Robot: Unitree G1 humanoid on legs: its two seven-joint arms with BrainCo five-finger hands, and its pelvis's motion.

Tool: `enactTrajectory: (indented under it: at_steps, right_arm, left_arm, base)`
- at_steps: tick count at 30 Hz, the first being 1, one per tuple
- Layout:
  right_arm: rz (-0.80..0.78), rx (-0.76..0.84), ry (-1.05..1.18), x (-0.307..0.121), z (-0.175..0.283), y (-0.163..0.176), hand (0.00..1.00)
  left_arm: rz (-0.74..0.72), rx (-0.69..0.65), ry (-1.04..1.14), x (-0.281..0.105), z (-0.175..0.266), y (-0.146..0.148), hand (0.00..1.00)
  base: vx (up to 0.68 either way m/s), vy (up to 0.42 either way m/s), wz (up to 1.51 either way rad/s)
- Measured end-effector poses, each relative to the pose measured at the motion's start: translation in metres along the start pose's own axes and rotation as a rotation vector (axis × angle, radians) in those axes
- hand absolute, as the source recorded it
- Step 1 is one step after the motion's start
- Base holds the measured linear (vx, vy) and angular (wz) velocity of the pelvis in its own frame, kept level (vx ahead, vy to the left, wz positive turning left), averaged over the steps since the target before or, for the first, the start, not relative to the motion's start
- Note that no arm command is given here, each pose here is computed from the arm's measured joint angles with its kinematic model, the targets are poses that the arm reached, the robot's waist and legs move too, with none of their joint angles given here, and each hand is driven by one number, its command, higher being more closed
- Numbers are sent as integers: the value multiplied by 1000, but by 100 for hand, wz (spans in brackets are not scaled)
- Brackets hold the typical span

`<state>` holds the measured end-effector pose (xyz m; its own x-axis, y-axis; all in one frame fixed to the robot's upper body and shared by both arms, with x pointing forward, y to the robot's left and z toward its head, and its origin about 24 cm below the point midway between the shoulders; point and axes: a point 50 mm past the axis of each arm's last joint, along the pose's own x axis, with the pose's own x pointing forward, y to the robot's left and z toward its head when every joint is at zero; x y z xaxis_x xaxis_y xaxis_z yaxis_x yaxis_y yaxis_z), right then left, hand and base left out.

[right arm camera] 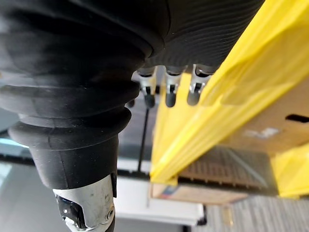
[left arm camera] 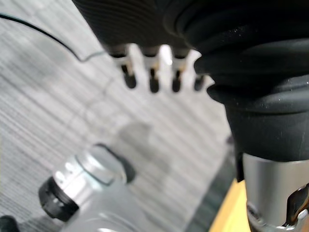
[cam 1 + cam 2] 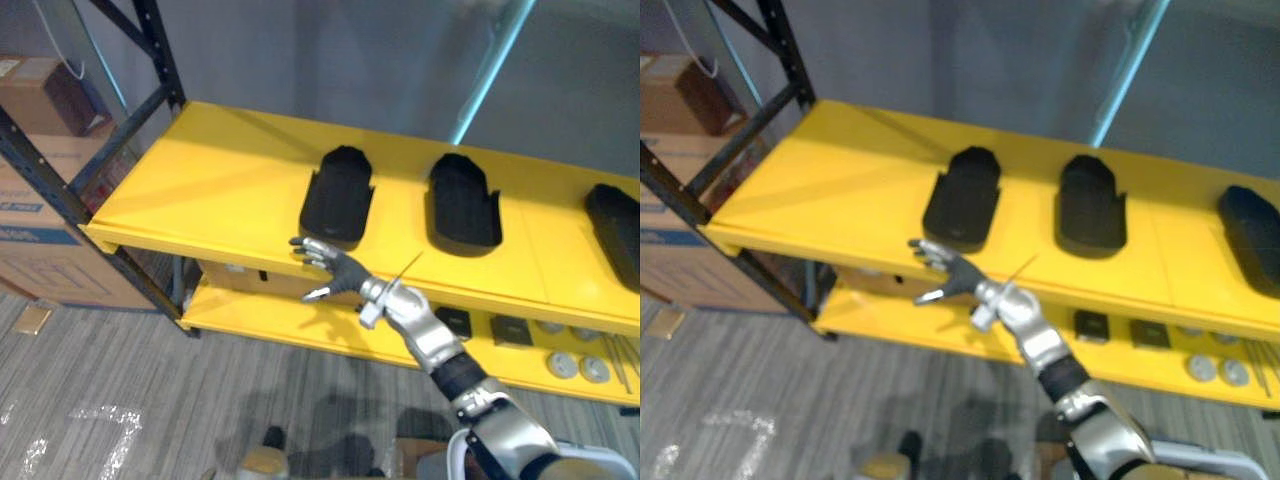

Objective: Walk over and take plastic housings, then place them on the shelf

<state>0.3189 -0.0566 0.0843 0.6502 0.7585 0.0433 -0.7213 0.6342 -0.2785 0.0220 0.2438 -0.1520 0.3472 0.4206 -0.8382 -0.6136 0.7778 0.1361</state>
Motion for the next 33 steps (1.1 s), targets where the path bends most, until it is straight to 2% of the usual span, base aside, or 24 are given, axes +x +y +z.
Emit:
enactTrajectory:
  at_steps: [6, 14, 30, 33]
  right_arm:
    - [-32, -42, 46, 0, -6, -7, 0]
    - [-160, -122, 46, 1, -2, -25, 0]
    - [-205, -127, 65, -3, -3, -40, 0]
    - [-210, -167, 83, -2, -3, -42, 0]
  left_arm:
    - [-2, 2, 2, 0, 0, 0, 0]
    - [-23, 23, -9, 0, 3, -5, 0]
    - [-37, 26, -3, 0, 2, -6, 0]
    - [-44, 26, -3, 0, 2, -7, 0]
  base:
    - [5, 0, 3]
    - [0, 0, 0]
    - [0, 0, 0]
    - [0, 0, 0]
